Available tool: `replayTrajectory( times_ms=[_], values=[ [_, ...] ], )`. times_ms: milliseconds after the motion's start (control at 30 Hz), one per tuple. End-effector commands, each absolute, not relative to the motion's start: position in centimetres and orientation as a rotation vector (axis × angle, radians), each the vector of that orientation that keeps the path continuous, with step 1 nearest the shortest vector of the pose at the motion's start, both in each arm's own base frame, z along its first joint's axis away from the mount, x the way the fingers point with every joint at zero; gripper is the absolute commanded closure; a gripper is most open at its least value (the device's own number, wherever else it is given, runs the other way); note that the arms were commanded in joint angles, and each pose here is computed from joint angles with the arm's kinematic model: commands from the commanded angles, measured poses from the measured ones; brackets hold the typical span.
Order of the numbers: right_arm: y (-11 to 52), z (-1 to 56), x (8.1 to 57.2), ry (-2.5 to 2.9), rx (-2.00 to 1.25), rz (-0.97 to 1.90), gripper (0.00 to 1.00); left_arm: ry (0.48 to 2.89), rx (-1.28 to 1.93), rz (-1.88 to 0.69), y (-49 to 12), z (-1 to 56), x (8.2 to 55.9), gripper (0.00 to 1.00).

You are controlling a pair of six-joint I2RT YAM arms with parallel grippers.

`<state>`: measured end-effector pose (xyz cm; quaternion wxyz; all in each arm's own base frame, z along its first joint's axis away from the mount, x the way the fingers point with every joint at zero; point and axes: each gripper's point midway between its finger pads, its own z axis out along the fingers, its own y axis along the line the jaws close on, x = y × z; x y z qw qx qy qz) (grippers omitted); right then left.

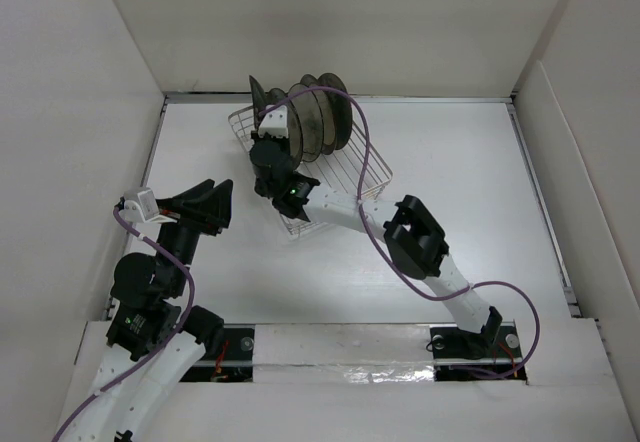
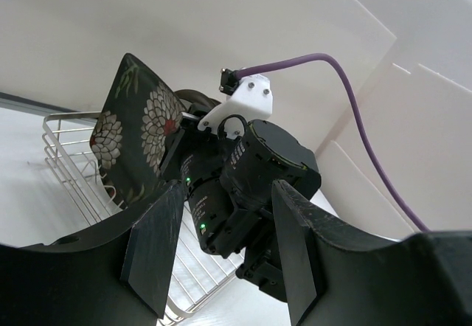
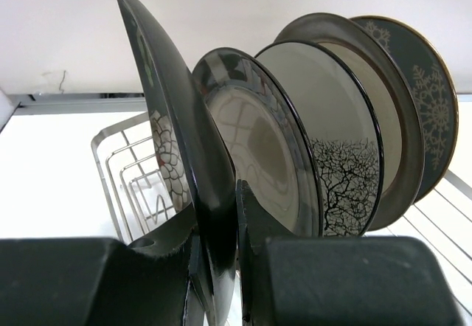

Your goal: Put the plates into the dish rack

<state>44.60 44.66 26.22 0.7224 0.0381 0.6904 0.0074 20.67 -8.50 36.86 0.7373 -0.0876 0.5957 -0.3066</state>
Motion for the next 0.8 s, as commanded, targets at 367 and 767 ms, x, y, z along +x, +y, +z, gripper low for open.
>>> replayTrajectory(
  times_ms=[367, 767],
  values=[
    [46.1, 28.4, 44.7, 1.412, 0.270, 0.273, 1.00, 1.253, -0.186, -0.693, -8.4, 38.2, 20.3, 0.53],
    [46.0, 25.6, 44.9, 1.409, 0.295, 0.250, 1.00, 1.256, -0.186, -0.692, -8.5, 38.2, 20.4, 0.53]
  ],
)
